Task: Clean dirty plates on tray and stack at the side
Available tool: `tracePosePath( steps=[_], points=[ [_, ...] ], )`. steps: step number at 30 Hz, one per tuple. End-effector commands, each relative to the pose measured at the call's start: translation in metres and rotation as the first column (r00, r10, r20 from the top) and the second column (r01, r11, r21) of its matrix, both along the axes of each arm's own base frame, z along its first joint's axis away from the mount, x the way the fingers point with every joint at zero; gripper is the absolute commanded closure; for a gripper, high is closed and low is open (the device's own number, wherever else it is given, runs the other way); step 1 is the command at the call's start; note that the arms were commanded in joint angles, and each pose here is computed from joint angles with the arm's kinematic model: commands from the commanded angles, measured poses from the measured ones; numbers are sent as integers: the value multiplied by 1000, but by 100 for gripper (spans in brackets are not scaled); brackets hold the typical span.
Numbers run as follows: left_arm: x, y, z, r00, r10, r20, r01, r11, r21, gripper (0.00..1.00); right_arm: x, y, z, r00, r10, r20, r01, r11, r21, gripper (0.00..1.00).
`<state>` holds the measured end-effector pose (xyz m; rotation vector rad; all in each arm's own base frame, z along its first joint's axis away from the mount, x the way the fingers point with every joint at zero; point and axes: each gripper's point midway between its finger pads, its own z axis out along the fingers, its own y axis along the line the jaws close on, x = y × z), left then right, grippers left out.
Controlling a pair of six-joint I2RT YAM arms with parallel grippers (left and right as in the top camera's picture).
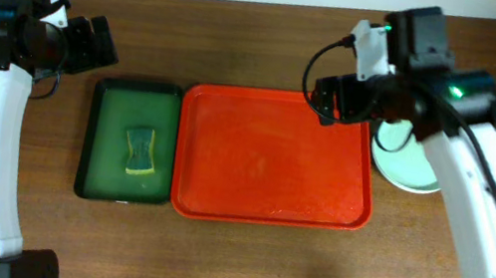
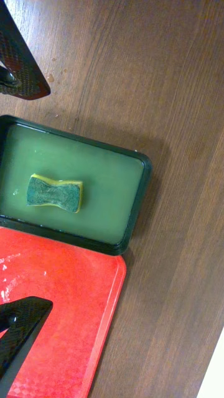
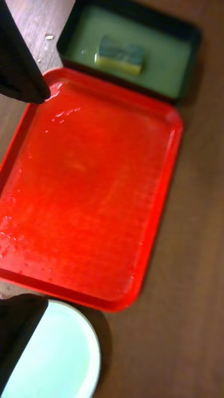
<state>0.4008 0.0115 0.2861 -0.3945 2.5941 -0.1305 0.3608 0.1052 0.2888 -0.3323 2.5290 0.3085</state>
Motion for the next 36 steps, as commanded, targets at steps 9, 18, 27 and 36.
tracePosePath(
  steps=[9, 18, 27, 36],
  points=[
    [1, 2, 3, 1000, 12, 11, -12, 1000, -1, 1, -138, -34, 163, 851, -44, 524, -1, 996, 85, 1],
    [1, 2, 3, 1000, 12, 11, -12, 1000, -1, 1, -309, -74, 223, 496, -103, 862, -36, 990, 139, 1],
    [1, 2, 3, 1000, 12, 11, -12, 1000, -1, 1, -341, -80, 147, 456, -105, 884, -42, 989, 139, 2],
    [1, 2, 3, 1000, 12, 11, -12, 1000, -1, 1, -245, -71, 98, 367, -154, 917, 22, 987, 157, 1]
  ],
)
